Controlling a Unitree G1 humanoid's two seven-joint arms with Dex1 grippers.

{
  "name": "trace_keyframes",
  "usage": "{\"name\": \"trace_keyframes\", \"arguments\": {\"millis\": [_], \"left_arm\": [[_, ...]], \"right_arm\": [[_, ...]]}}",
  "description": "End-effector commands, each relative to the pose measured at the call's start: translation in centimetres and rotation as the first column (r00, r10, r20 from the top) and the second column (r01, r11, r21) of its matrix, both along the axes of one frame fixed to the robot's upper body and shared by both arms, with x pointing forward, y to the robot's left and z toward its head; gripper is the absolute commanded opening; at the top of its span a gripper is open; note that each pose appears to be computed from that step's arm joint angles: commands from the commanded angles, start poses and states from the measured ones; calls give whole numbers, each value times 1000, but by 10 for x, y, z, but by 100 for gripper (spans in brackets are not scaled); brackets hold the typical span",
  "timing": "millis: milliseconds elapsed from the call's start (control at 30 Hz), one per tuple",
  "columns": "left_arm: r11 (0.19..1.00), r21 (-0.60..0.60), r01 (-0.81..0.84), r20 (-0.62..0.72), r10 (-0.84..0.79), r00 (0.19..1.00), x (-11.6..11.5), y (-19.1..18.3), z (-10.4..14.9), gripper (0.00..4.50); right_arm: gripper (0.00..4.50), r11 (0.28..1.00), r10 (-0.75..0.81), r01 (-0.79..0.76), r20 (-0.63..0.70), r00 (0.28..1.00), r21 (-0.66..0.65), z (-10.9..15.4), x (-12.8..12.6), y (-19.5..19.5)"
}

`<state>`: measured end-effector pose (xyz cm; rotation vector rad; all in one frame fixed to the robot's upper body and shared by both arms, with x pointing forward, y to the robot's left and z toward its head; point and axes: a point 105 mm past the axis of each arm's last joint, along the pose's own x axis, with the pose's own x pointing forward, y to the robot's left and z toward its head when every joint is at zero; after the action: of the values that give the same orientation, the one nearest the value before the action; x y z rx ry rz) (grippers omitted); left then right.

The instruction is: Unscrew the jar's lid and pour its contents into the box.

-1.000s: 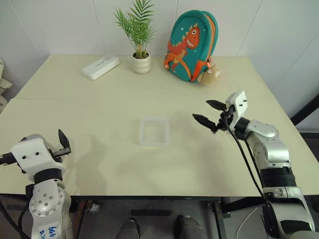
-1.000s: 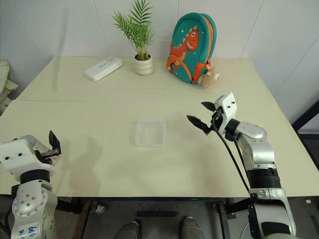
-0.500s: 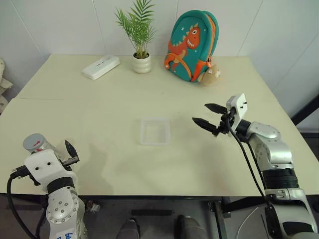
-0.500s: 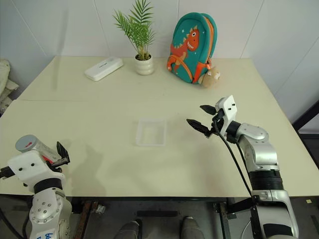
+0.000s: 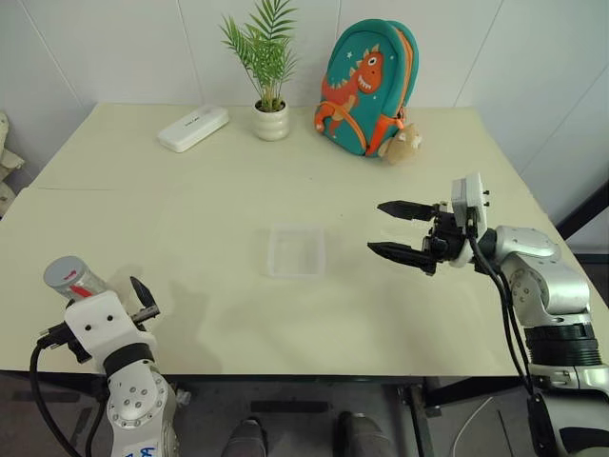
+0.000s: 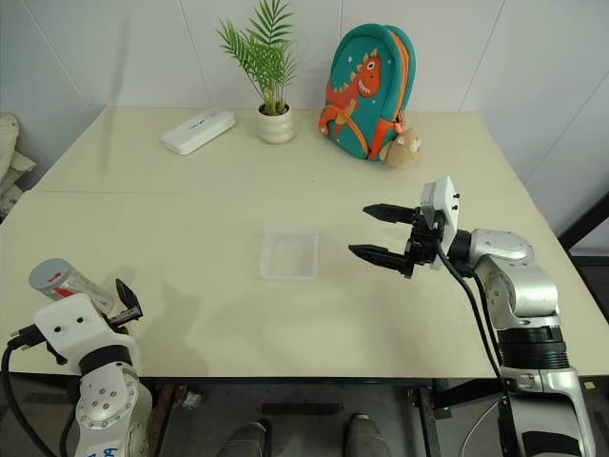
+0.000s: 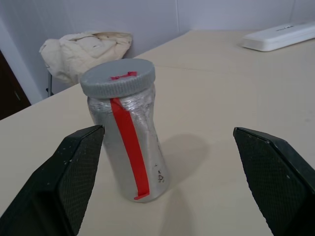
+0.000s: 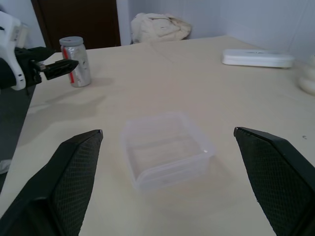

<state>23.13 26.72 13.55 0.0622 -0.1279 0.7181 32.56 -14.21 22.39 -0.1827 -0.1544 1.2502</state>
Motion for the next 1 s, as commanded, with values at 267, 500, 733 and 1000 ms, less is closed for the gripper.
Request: {"name": "trace_keyframes", "arguments": {"millis": [267,500,733,1000], "left_arm": [[985,-124,-118,22,122,992,-19,8,-12,447],[988,-143,-62,40,68,997,-16,20,-11,447],[984,-165,-61,43,69,997,-9,24,-13,447],[990,-139,-34,46,41,998,4,26,-7,447]], "right_arm": [[450,998,40,-37,56,998,-49,12,2,6],[450,998,40,-37,59,997,-56,12,4,7],[450,998,42,-39,64,997,-55,15,3,9],[450,998,34,-30,66,997,-53,16,3,9]]}}
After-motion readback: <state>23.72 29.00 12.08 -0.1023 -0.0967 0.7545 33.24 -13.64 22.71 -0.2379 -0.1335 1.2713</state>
